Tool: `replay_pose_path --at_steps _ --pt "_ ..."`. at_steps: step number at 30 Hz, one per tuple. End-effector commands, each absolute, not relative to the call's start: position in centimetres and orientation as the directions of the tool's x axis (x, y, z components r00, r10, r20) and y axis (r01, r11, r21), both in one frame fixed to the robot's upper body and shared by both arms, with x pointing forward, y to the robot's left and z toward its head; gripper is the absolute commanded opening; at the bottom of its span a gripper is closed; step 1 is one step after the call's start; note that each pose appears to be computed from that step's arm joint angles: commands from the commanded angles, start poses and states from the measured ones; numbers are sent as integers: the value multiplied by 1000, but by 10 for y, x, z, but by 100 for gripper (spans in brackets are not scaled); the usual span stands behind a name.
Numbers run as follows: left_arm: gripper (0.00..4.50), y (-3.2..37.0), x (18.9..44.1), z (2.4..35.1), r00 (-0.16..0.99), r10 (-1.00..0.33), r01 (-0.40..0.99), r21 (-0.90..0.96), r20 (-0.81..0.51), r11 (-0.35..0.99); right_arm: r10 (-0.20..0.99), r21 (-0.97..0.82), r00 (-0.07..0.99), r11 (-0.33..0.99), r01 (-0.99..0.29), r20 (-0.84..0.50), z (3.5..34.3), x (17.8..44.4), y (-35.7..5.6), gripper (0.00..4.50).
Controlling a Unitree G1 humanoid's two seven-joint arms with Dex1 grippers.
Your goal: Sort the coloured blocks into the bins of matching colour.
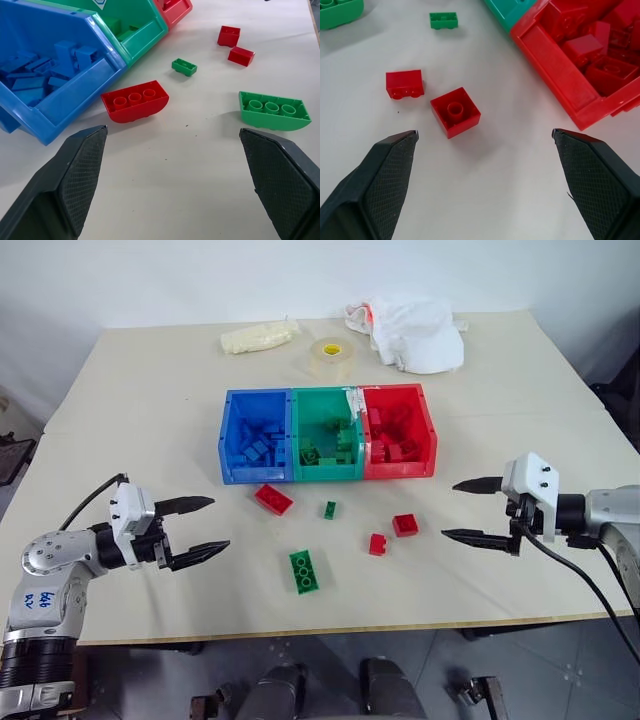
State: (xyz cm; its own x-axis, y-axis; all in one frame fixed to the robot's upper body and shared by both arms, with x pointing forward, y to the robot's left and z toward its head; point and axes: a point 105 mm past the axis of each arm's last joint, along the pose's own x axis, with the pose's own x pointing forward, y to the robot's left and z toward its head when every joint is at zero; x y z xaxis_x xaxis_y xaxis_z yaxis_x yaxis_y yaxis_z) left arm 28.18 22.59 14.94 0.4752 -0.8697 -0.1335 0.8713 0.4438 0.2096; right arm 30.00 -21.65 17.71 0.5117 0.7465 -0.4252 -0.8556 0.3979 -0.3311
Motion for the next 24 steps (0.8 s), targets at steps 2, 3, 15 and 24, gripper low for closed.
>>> replay_pose_path --at_steps 2,3,15,24 --pt "449 224 289 157 505 -856 847 256 -112 466 760 -369 526 396 -841 -382 190 297 -213 450" --pt "449 225 290 157 512 -852 845 244 -112 476 760 -369 526 397 -841 -381 190 297 -213 450" --pt "449 221 279 137 441 -875 893 195 -200 406 675 -302 515 418 -857 -528 173 281 -247 450" --pt "449 220 270 138 411 -904 905 176 -120 388 616 -270 483 410 -871 -622 173 261 -266 450"
